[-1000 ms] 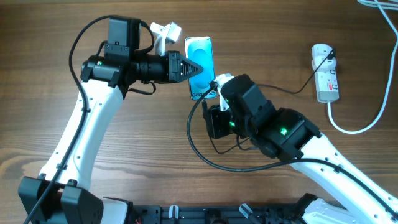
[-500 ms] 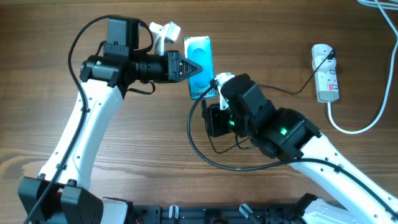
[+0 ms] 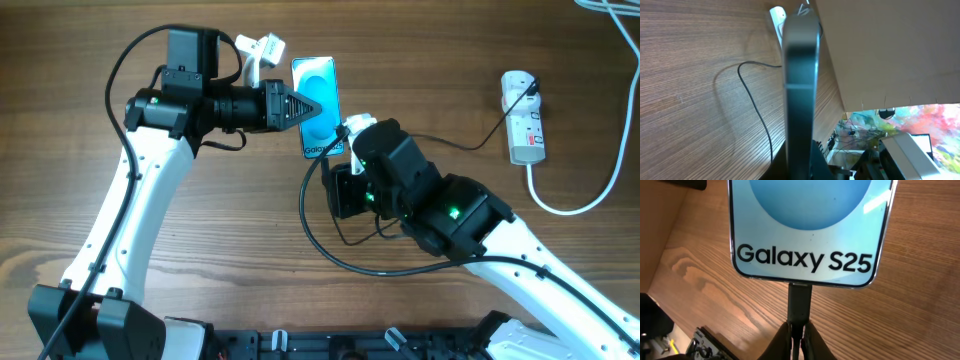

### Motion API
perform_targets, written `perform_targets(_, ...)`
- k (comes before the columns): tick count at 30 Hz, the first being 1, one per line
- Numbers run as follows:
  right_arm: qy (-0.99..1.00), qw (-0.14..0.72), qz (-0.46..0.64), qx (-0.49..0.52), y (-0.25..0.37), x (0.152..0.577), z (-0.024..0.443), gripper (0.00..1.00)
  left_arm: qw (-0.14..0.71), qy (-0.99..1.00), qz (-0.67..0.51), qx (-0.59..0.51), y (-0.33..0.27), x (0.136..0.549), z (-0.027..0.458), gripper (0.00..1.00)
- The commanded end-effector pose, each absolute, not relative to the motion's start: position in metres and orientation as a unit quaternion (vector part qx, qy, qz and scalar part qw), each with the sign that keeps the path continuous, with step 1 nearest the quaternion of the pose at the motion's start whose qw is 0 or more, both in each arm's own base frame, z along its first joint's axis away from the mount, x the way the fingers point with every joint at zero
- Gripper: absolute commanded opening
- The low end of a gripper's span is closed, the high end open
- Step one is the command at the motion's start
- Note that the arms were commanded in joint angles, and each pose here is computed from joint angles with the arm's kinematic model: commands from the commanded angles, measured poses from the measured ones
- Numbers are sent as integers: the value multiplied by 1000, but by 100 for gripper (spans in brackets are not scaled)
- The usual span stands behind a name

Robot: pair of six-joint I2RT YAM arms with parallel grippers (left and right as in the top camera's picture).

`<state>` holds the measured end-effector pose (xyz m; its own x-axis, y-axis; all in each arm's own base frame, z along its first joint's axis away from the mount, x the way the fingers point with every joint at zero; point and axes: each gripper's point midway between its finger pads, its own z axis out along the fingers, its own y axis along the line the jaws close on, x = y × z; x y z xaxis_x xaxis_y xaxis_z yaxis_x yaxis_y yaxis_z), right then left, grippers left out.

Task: Plug charger to phone and switch on socket
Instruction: 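Push the USB-C plug up into the phone's bottom port, then lower the plugged-in phone toward the table with both grippers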

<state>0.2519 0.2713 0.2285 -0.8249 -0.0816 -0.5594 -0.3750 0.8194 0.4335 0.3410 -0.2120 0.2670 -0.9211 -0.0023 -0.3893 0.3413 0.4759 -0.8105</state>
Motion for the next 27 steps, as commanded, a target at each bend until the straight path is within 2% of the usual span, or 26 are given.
perform_targets(1, 905, 321, 260, -100, 263, 271, 248, 16, 154, 821, -535, 126, -222, 323, 282, 4)
perform_targets(3, 908, 308, 262, -105, 263, 266, 244, 19, 156, 823, -531, 125, -221, 324, 281, 4)
perform_targets(4, 911, 297, 266, -109, 264, 262, 242, 28, 158, 827, -525, 122, -220, 326, 279, 4)
perform_targets(7, 920, 270, 261, -114, 261, 252, 233, 82, 164, 846, -496, 106, -214, 332, 268, 4)
perform_targets(8, 925, 257, 256, -114, 258, 247, 228, 93, 165, 856, -481, 96, -211, 334, 263, 4)
perform_targets(9, 928, 249, 254, -116, 257, 244, 225, 99, 165, 863, -470, 89, -208, 336, 258, 4)
perform_targets(14, 939, 206, 251, -116, 253, 228, 215, 100, 144, 899, -411, 53, -196, 341, 226, 4)
perform_targets(27, 945, 183, 252, -94, 250, 222, 211, 100, -19, 924, -380, 44, -235, 337, 101, 4)
